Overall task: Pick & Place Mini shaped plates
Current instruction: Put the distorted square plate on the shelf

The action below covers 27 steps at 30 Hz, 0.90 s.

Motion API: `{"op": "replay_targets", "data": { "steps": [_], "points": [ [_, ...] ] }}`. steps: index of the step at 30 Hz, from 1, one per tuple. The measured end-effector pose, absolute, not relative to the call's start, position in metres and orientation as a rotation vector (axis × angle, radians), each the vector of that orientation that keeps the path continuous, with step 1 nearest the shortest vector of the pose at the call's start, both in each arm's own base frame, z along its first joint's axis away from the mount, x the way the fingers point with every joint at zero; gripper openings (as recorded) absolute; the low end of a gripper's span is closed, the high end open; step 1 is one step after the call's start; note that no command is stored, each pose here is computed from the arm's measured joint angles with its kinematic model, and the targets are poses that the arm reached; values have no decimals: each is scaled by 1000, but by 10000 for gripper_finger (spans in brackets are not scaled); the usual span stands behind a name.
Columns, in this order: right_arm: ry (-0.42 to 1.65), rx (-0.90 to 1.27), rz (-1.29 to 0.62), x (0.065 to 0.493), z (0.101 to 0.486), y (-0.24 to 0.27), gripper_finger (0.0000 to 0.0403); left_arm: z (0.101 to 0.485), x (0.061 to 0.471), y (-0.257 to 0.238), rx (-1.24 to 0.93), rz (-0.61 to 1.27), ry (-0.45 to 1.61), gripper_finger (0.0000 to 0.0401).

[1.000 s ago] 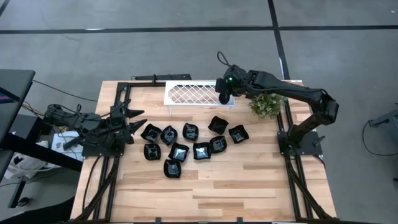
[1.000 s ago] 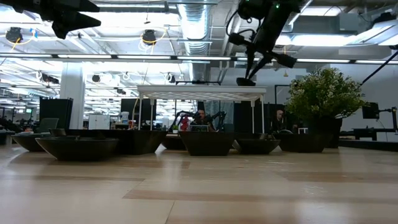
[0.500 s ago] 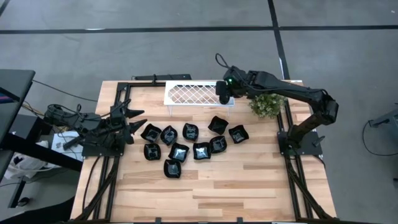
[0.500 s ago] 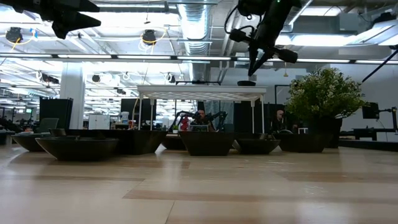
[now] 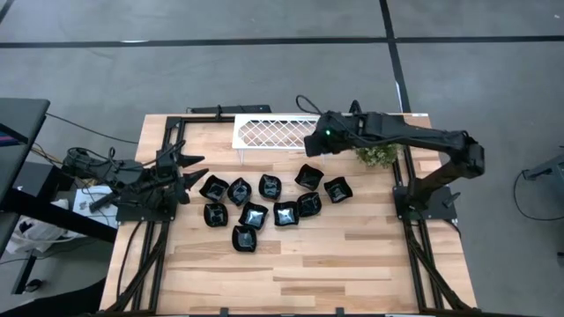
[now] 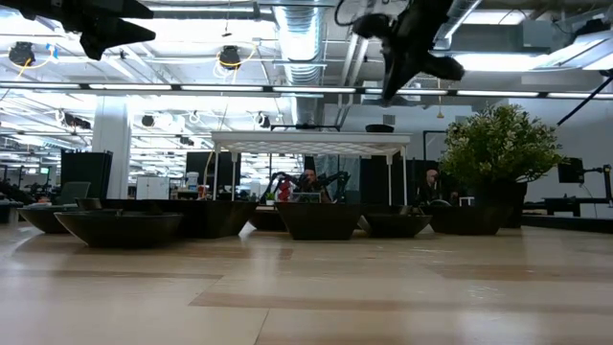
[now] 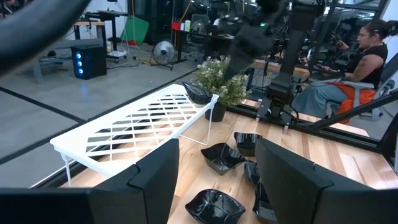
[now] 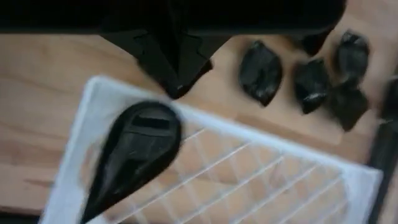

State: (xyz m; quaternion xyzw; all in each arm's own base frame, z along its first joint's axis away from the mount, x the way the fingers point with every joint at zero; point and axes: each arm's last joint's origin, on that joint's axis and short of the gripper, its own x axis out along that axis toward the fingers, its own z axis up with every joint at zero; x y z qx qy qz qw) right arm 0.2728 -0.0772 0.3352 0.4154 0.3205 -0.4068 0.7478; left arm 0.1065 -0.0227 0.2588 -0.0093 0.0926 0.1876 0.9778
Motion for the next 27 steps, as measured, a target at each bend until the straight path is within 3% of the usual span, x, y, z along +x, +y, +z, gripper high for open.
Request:
{"op": "replay_targets", "data": {
  "steps": [13, 27],
  "points": [
    [936, 852, -895, 252, 332, -12, 1, 260, 107, -23, -28, 374, 178, 214],
    [951, 666, -756, 252, 330, 43, 4, 261, 107, -23, -36, 373, 167, 214]
  ]
}}
